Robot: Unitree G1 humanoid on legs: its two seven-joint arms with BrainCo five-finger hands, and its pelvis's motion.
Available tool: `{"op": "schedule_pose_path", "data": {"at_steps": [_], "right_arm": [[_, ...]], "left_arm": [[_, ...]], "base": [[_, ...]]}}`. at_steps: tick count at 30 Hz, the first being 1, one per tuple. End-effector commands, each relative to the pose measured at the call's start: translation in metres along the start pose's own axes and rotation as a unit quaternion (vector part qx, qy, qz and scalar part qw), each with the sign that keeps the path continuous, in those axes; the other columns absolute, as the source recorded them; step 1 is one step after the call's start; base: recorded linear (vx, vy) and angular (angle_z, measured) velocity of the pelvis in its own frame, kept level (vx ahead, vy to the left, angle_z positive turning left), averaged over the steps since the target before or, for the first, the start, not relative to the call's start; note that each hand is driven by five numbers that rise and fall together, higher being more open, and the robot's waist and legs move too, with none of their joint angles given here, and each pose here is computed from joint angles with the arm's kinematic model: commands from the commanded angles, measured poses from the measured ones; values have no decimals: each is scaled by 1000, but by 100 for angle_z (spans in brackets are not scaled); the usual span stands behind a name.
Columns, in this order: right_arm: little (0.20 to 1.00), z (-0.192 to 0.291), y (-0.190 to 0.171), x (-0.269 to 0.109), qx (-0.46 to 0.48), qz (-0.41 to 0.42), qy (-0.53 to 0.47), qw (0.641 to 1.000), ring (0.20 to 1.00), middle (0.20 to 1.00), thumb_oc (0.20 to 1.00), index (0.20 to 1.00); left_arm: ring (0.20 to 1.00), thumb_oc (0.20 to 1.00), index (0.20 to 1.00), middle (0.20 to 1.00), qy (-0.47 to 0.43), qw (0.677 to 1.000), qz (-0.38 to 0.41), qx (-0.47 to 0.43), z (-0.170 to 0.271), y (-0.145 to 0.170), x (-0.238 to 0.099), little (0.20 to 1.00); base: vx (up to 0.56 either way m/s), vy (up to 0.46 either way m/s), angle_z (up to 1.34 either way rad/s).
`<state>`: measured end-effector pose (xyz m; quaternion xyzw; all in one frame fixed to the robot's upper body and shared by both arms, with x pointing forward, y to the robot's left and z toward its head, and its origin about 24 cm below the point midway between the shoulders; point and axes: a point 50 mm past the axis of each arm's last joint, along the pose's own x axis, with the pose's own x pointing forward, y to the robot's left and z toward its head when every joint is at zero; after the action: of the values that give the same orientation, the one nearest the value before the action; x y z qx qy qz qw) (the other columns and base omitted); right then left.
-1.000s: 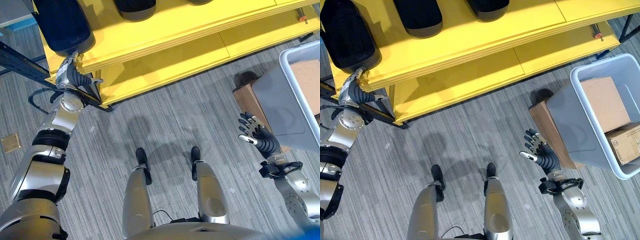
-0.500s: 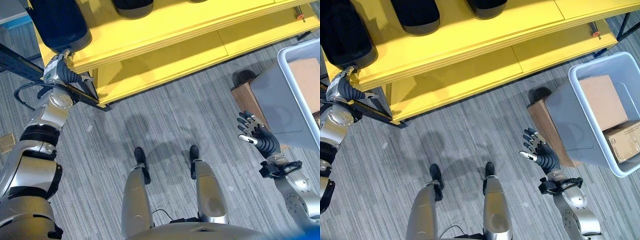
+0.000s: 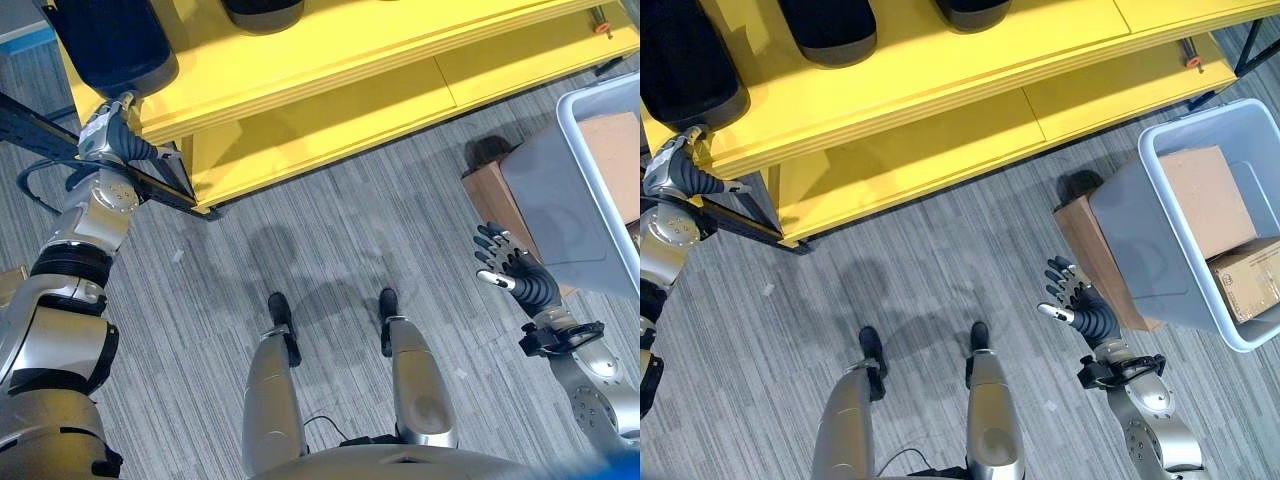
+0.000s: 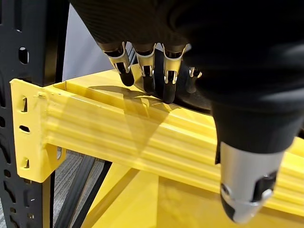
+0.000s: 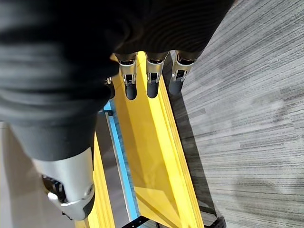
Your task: Move parts from the plastic box to the shelf.
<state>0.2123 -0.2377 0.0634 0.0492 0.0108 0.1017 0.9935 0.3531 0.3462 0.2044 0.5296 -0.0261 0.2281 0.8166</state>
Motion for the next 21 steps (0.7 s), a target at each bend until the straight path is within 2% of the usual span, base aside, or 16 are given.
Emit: {"op": "schedule_pose_path", "data": {"at_steps": [1, 21], "right_arm": [[1000, 21, -9, -9, -20, -4, -33, 999, 1000, 1000, 1000, 1000], [1000, 24, -9, -9, -24, 9, -32, 999, 1000, 1000, 1000, 1000]], "left_arm": [[1000, 1000, 1000, 1000, 17, 998, 53, 38, -11, 45, 8, 1000], [1000, 1000, 1000, 1000, 24, 995, 66, 68, -12, 71, 14, 1000]], "base": [[21, 17, -4], [3, 3, -1]]}}
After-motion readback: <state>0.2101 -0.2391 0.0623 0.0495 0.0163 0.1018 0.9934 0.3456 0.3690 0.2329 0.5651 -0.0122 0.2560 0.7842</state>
